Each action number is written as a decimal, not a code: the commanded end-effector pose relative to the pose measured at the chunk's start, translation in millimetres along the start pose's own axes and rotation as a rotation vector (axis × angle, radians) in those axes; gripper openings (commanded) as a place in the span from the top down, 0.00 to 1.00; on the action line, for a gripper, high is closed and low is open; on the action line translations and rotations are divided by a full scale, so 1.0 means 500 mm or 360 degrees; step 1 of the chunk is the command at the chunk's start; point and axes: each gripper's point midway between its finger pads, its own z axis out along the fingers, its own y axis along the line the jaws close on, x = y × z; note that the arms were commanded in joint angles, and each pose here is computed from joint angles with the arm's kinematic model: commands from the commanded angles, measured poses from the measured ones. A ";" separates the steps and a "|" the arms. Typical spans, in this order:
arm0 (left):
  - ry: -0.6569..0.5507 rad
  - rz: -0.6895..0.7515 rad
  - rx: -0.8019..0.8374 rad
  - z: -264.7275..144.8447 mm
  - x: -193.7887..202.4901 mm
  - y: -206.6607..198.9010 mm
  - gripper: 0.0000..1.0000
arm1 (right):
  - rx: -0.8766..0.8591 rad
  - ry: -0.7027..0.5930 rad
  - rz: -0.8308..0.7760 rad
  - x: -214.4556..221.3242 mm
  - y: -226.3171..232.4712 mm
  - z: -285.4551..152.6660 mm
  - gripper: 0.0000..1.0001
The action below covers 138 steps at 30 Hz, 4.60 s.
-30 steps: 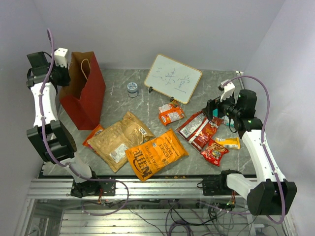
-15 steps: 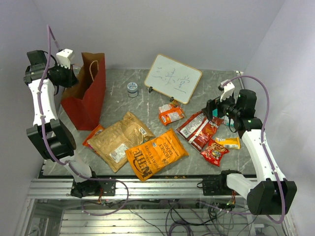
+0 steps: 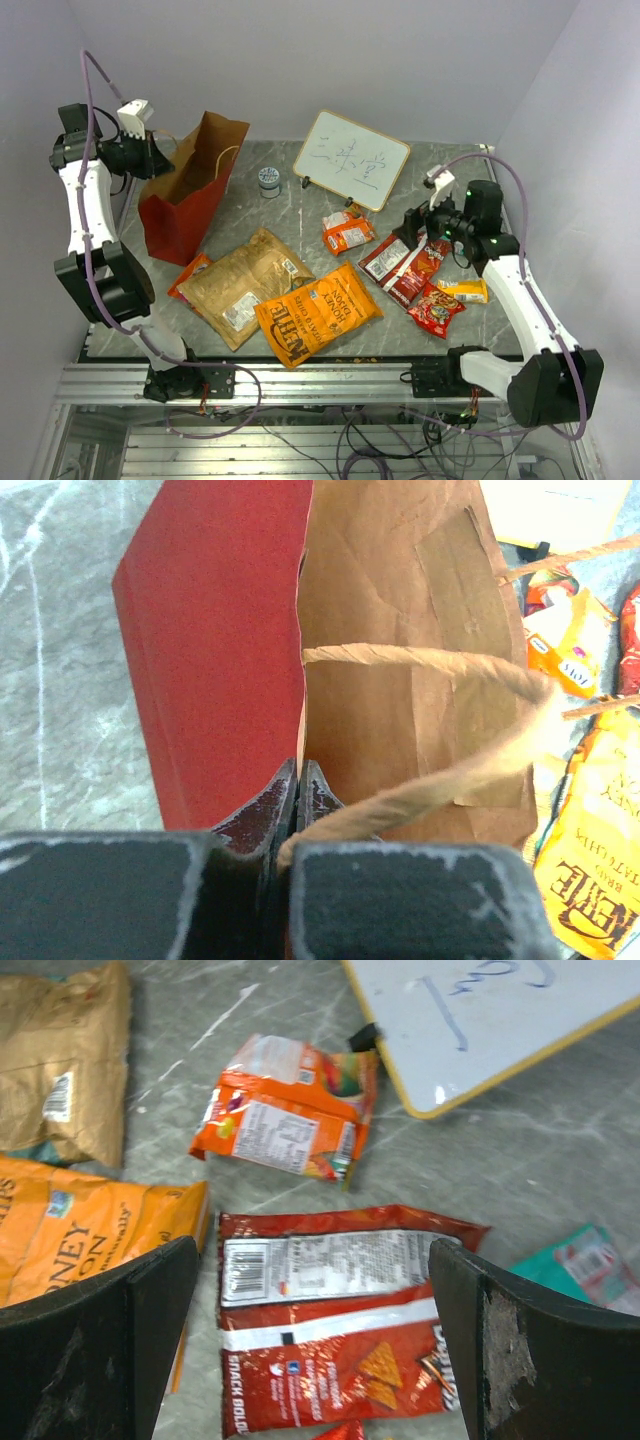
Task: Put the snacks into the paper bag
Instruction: Adjust the paper bag at the center of the board, then pick up the snack from the center of the board, then place the snack in the paper bag.
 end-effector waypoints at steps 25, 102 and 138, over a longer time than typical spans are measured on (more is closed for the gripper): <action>-0.0234 -0.0336 -0.0055 0.038 -0.033 -0.083 0.93 | -0.0927 0.0174 -0.0234 0.020 0.360 0.272 0.10; -0.0241 -0.0276 0.0033 0.165 -0.097 -0.138 0.93 | -0.0875 -0.0039 -0.0483 -0.265 0.270 0.120 1.00; -0.0239 -0.0511 0.0135 0.145 -0.096 -0.224 0.93 | -0.0947 -0.0511 -0.0615 -0.532 0.342 -0.150 1.00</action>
